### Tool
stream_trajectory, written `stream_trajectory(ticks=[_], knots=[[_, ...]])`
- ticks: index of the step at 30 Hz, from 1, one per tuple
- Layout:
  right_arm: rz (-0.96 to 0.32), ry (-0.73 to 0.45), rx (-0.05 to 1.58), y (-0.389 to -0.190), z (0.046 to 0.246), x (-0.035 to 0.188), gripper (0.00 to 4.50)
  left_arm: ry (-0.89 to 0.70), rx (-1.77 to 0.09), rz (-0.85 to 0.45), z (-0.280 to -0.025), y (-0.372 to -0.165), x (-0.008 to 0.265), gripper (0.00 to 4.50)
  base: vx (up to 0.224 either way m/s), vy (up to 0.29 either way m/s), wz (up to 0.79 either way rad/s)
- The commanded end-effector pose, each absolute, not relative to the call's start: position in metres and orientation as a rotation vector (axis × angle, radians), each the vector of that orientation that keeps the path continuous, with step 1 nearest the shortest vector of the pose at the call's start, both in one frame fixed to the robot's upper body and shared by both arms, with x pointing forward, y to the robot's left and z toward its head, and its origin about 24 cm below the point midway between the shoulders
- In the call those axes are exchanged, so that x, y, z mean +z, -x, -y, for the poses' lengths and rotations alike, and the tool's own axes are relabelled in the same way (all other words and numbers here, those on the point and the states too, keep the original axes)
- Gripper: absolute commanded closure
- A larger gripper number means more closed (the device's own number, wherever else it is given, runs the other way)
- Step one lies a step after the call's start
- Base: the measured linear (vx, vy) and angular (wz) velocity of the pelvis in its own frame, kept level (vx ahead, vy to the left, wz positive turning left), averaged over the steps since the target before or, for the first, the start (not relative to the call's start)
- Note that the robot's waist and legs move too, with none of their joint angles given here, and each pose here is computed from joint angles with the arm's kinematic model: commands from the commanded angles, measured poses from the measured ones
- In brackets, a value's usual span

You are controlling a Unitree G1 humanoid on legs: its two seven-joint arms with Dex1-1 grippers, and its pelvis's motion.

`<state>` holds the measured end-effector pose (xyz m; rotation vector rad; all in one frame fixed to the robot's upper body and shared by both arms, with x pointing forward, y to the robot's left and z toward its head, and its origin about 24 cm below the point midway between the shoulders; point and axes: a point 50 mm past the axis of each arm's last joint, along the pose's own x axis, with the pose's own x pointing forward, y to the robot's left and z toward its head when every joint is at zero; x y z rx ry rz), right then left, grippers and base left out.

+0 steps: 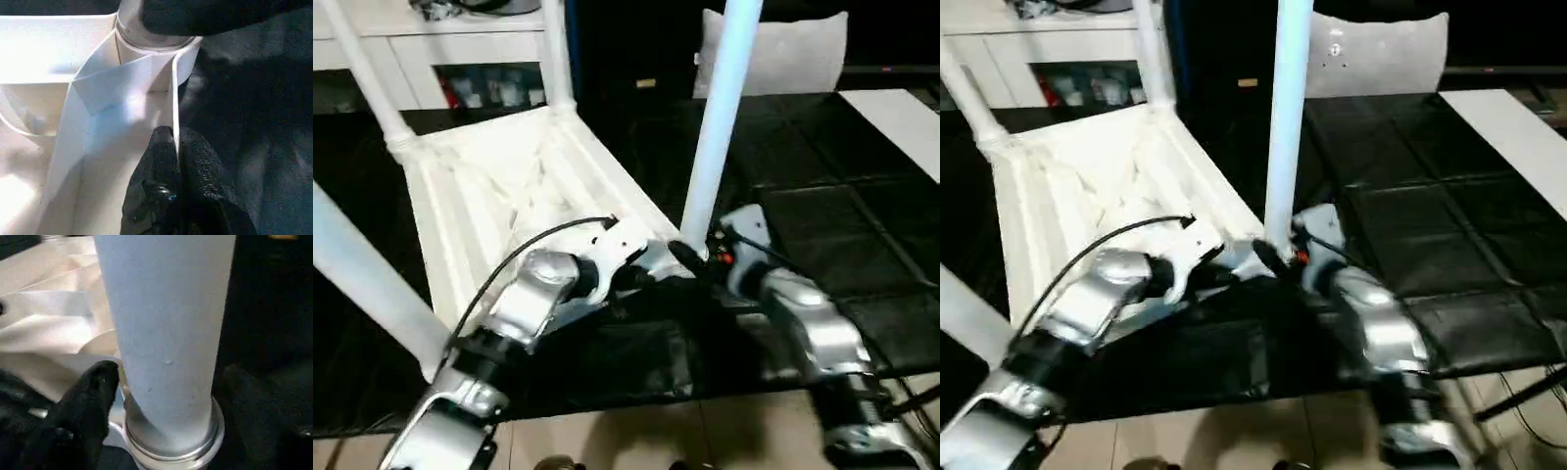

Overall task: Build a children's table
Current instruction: Rotate leg to tighten

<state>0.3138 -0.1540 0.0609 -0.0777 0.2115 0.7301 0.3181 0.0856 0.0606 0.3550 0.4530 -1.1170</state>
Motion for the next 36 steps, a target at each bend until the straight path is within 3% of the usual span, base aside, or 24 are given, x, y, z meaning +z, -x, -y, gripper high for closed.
stream_trajectory(ticks=[1,7,11,19,26,36], knots=[[-0.166,0.121,0.849,-0.310,0.160,0.073,0.49,-0.375,-1.241,-0.396,-0.081,-0.312,0.070,4.50,0.000,0.000,0.00],[-0.185,0.272,1.088,-0.297,0.177,0.078,0.49,-0.455,-1.405,-0.420,-0.093,-0.301,0.065,4.50,0.000,0.000,0.00],[-0.187,0.263,1.209,-0.292,0.180,0.081,0.49,-0.497,-1.540,-0.443,-0.100,-0.290,0.063,4.50,0.000,0.000,0.00],[-0.261,0.215,1.433,-0.280,0.175,0.078,1.28,-0.587,-1.702,-0.481,-0.108,-0.280,0.063,4.50,0.000,0.000,0.00],[-0.291,0.178,1.526,-0.273,0.167,0.072,1.97,-0.621,-1.740,-0.479,-0.107,-0.281,0.064,4.50,0.000,0.000,0.00],[-0.333,0.117,1.569,-0.268,0.165,0.070,2.54,-0.606,-1.747,-0.485,-0.108,-0.280,0.063,4.50,0.000,0.000,0.00]])
